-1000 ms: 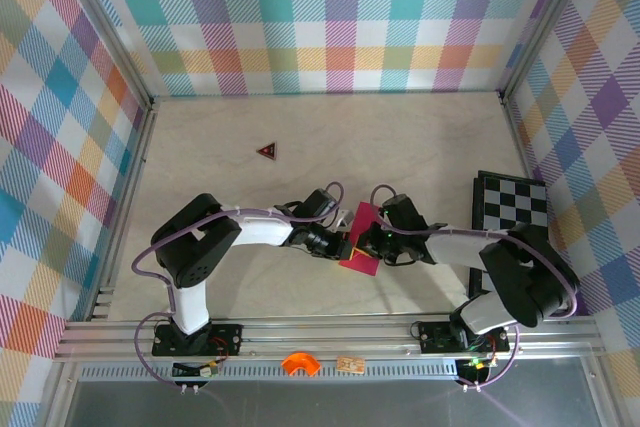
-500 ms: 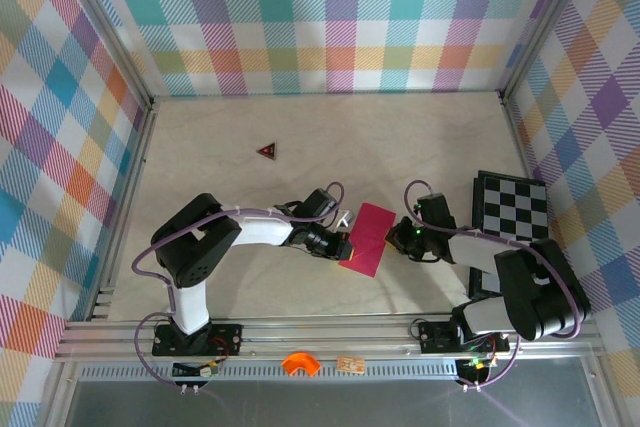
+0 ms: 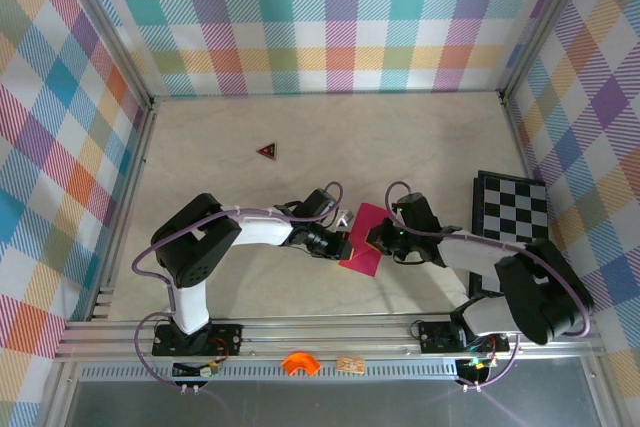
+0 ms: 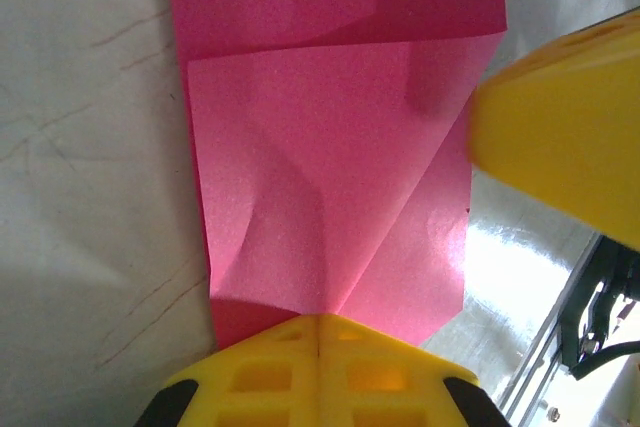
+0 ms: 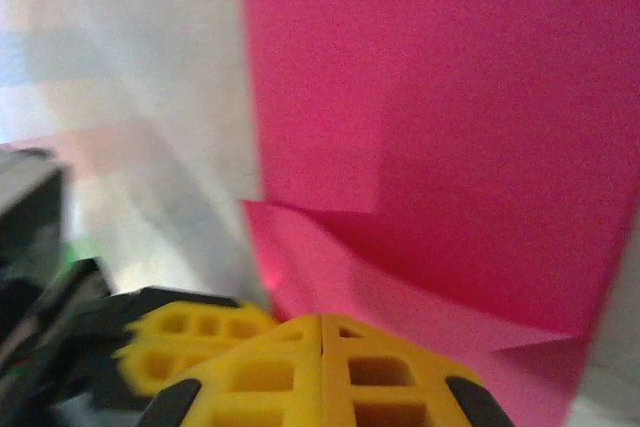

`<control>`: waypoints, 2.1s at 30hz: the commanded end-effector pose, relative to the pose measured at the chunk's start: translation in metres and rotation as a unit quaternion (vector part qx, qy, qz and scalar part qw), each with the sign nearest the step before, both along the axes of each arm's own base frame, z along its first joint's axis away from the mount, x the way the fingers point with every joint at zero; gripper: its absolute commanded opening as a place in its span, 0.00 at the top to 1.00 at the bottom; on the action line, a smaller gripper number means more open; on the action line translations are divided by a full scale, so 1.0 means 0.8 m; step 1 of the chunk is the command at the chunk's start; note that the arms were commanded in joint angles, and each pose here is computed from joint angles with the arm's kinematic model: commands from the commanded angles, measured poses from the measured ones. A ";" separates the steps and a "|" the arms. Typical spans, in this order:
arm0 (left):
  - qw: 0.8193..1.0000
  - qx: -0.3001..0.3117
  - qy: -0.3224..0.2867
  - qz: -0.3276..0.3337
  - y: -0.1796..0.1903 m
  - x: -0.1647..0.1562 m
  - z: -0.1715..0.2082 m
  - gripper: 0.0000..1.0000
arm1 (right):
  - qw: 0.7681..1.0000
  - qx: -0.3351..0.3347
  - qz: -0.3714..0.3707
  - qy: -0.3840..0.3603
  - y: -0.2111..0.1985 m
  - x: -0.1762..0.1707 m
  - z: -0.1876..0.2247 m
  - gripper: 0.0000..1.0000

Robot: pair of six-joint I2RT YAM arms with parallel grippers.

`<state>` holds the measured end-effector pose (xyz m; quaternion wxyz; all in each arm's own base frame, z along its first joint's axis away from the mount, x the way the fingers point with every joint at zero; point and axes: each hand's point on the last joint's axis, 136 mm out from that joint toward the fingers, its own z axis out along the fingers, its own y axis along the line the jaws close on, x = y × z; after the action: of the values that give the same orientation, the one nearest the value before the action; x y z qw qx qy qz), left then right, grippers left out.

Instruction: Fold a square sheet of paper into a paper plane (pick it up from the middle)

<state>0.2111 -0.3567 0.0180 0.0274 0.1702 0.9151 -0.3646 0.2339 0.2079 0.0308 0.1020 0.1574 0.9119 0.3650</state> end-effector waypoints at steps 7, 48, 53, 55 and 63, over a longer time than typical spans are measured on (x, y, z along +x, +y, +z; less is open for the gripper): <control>0.996 0.073 0.046 0.013 0.038 -0.027 -0.039 1.00 | 0.997 -0.044 -0.049 0.051 -0.059 -0.009 -0.049 1.00; 0.995 0.079 0.004 -0.063 0.019 -0.018 -0.021 0.96 | 0.995 -0.065 -0.021 0.072 -0.061 -0.013 -0.058 1.00; 0.993 0.096 0.010 -0.068 0.042 -0.028 -0.022 0.95 | 0.995 -0.068 -0.022 0.069 -0.062 -0.012 -0.056 1.00; 0.991 0.107 0.009 -0.075 0.052 -0.033 -0.024 0.95 | 0.995 -0.068 -0.022 0.069 -0.062 -0.012 -0.056 1.00; 0.992 0.118 0.002 -0.053 0.078 -0.036 -0.019 0.95 | 0.996 -0.064 -0.017 0.065 -0.059 -0.010 -0.051 1.00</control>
<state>0.1999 -0.3309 0.0188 0.0283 0.2390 0.9204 -0.3081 0.2399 0.1819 0.0133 0.0811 0.1645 0.9165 0.3555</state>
